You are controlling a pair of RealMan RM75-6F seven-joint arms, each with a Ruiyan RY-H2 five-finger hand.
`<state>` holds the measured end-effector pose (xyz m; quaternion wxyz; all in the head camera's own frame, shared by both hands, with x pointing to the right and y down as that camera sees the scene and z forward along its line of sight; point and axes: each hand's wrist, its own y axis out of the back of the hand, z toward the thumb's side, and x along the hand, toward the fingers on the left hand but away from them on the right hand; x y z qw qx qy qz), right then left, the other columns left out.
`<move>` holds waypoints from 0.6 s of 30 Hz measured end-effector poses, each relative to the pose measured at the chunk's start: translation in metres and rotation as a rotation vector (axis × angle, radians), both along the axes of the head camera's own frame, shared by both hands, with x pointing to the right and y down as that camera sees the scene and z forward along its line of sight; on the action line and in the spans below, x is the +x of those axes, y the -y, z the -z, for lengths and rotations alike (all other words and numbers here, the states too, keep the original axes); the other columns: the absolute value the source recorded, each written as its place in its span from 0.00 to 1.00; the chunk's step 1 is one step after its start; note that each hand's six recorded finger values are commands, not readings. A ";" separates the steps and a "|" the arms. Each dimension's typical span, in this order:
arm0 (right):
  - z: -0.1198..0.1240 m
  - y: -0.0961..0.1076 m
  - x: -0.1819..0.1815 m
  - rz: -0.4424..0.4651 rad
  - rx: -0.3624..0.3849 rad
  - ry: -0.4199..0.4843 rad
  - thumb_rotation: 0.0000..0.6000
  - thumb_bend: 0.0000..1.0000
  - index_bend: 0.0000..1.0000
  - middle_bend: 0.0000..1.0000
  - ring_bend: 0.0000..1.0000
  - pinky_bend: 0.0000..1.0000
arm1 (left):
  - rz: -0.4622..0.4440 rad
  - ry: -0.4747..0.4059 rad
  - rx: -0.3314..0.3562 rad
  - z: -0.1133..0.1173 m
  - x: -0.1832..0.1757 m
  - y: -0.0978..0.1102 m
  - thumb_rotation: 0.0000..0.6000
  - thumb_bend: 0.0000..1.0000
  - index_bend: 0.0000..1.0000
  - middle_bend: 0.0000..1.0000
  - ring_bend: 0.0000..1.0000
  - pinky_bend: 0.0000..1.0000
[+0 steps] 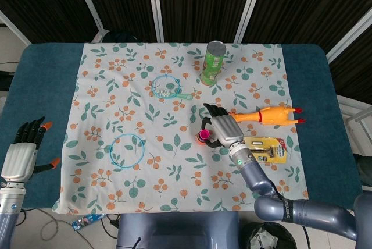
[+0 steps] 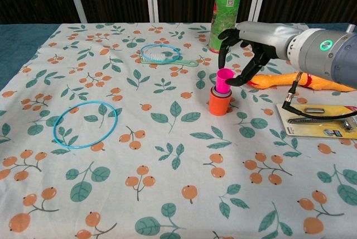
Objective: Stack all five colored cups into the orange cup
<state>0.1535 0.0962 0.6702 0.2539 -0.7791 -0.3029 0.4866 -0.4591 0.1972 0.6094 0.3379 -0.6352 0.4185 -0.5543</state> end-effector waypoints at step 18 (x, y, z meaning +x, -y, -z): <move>0.035 0.007 0.034 -0.003 0.093 -0.056 1.00 0.34 0.00 0.00 0.00 0.09 | 0.038 0.032 0.003 0.004 -0.006 -0.001 1.00 0.11 0.12 0.00 0.00 0.00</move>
